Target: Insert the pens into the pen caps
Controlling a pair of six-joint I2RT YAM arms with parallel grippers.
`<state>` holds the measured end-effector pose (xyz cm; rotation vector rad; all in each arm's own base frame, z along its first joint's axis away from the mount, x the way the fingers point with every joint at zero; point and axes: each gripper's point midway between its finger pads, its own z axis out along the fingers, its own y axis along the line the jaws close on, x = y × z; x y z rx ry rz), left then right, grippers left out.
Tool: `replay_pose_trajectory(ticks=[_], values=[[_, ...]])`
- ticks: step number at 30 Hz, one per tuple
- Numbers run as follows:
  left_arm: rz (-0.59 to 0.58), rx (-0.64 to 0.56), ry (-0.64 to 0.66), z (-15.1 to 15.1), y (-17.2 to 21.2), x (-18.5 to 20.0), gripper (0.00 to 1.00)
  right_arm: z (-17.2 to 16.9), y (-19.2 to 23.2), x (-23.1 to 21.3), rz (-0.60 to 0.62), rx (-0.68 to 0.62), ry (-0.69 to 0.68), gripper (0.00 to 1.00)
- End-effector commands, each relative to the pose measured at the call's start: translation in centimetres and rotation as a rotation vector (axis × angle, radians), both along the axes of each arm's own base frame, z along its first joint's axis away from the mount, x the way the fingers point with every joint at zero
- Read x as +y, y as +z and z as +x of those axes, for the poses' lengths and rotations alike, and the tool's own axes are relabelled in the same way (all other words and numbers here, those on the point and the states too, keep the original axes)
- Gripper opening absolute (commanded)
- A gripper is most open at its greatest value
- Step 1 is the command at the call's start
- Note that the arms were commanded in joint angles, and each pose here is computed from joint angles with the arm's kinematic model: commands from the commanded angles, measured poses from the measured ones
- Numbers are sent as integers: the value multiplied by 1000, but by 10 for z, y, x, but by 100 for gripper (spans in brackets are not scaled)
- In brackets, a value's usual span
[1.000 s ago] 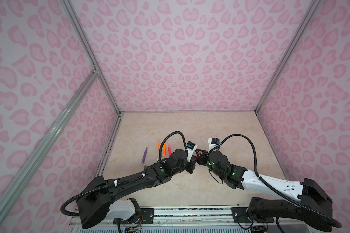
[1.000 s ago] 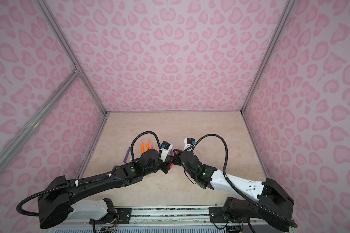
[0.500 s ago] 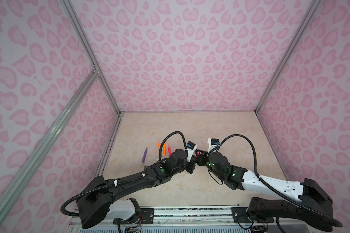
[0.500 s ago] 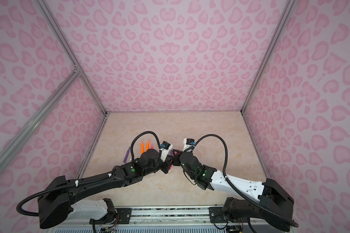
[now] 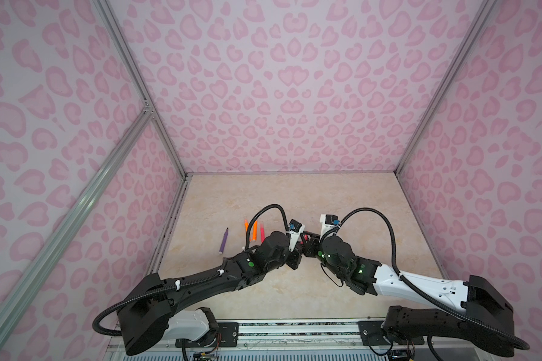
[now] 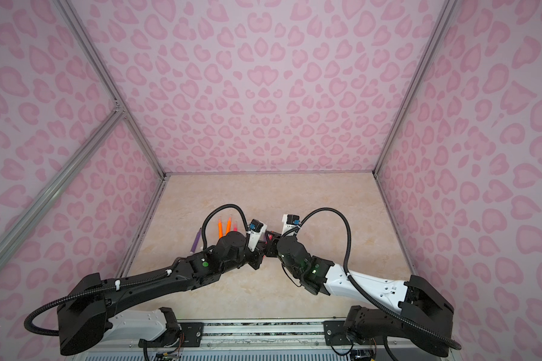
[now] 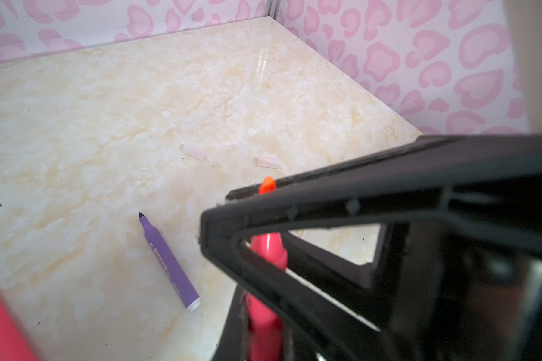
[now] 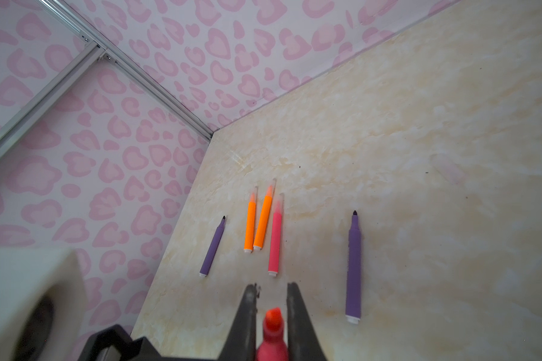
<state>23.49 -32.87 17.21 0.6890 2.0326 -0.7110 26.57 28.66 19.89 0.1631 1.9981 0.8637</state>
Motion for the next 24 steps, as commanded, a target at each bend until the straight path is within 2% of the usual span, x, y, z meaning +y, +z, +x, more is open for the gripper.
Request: replay_pose_trajectory(ticks=[1,4,7,13,24], values=[[-76,-49,31,7,22,-1,3,-2,5,-1,7,-20,8,49],[-66,-45,112,18,20,12,3,-1,7,-13,-18,-28,-39,67],[-79,-8,216,36,14,31,3,1,7,-28,-33,-42,-93,74],[-70,99,408,61,-10,78,3,2,9,-53,-62,-54,-171,76],[-89,113,428,64,-11,86,3,21,-21,-125,-133,55,-395,76]])
